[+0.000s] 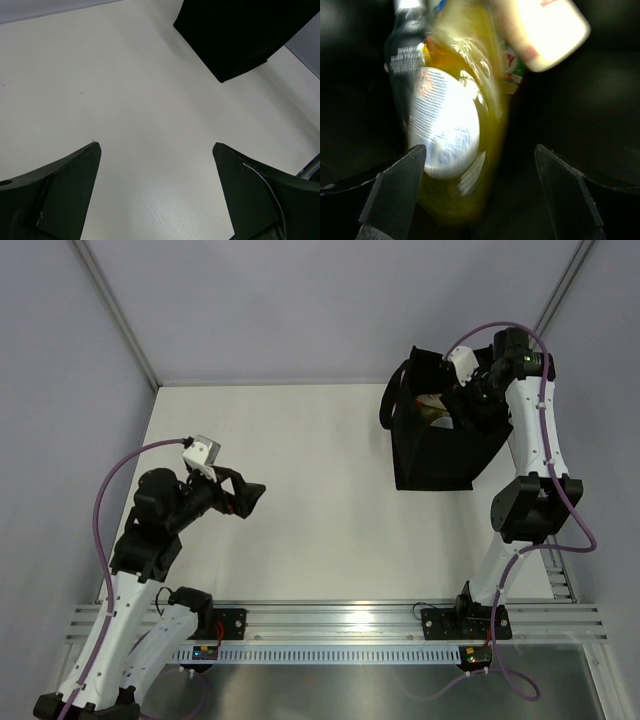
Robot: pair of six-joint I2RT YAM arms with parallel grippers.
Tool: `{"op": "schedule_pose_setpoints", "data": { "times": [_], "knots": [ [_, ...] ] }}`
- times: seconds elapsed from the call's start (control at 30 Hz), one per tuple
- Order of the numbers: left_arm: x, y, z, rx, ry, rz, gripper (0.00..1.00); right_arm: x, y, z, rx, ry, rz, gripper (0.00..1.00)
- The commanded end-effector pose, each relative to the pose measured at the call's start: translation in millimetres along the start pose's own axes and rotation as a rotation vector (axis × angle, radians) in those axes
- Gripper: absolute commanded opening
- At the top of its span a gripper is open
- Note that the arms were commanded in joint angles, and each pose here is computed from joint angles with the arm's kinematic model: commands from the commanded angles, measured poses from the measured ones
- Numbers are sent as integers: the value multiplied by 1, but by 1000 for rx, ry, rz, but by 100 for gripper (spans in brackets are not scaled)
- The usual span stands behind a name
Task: Place the personal care products into the canvas bag
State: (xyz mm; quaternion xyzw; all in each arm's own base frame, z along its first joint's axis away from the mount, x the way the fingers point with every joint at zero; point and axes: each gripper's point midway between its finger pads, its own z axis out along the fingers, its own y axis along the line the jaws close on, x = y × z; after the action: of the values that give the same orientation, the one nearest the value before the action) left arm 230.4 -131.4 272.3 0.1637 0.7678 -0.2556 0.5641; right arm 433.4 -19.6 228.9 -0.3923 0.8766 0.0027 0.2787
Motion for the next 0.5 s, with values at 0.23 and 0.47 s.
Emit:
{"op": "schedule_pose_setpoints", "data": {
  "times": [0.23,0.47],
  "knots": [
    [0,1,2,-12,7,-37,99,-92,-19,-163,326,-441,319,99],
    [2,-3,-12,-21,-6,-54,99,-82,28,-210,356,-655,536,100]
  ]
}}
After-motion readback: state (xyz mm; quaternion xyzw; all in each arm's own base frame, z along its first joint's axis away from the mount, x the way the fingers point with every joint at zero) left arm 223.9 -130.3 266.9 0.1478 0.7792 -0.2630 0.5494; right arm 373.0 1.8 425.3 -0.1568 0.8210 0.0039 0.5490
